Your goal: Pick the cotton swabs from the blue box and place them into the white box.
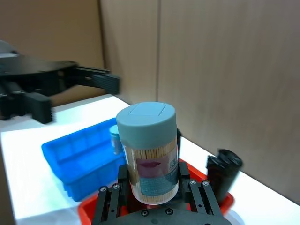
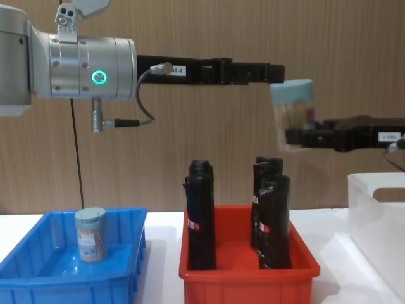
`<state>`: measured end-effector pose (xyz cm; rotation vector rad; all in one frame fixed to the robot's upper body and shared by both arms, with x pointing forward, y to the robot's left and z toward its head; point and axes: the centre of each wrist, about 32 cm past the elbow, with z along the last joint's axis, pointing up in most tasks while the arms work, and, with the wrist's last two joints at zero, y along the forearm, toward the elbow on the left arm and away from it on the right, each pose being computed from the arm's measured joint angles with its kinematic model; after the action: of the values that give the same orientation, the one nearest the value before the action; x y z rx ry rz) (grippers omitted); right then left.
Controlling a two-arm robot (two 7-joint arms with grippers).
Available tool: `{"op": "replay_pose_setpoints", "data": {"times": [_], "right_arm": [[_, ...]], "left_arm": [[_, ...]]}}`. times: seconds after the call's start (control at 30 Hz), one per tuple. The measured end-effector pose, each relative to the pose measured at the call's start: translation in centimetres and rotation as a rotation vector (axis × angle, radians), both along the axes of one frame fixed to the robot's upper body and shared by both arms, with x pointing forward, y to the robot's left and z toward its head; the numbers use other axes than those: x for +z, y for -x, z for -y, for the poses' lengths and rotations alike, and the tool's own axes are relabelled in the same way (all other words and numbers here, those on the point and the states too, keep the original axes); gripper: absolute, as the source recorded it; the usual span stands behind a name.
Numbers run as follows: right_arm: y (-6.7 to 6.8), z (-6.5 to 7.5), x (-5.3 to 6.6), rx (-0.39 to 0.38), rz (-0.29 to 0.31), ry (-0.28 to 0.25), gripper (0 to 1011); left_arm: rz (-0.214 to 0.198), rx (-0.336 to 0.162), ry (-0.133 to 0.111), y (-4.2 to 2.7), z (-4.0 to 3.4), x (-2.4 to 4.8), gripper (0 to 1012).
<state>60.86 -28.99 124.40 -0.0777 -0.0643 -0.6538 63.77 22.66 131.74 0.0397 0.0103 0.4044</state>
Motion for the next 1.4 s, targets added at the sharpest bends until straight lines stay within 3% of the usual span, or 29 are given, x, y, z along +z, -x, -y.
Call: {"op": "replay_pose_setpoints", "data": {"times": [0.73, 1.33, 1.4], "right_arm": [[-0.9, 6.2, -1.2, -0.316, -0.041, -0.038, 629], [-1.3, 10.6, -1.3, -0.589, -0.057, 0.002, 629], [-1.4, 11.0, -1.3, -0.614, -0.061, 0.012, 669]], "left_arm": [[0.0, 0.0, 0.0, 0.0, 0.0, 0.0, 1004], [0.0, 0.0, 0.0, 0.0, 0.0, 0.0, 1004], [0.0, 0.0, 0.0, 0.0, 0.0, 0.0, 1004]]}}
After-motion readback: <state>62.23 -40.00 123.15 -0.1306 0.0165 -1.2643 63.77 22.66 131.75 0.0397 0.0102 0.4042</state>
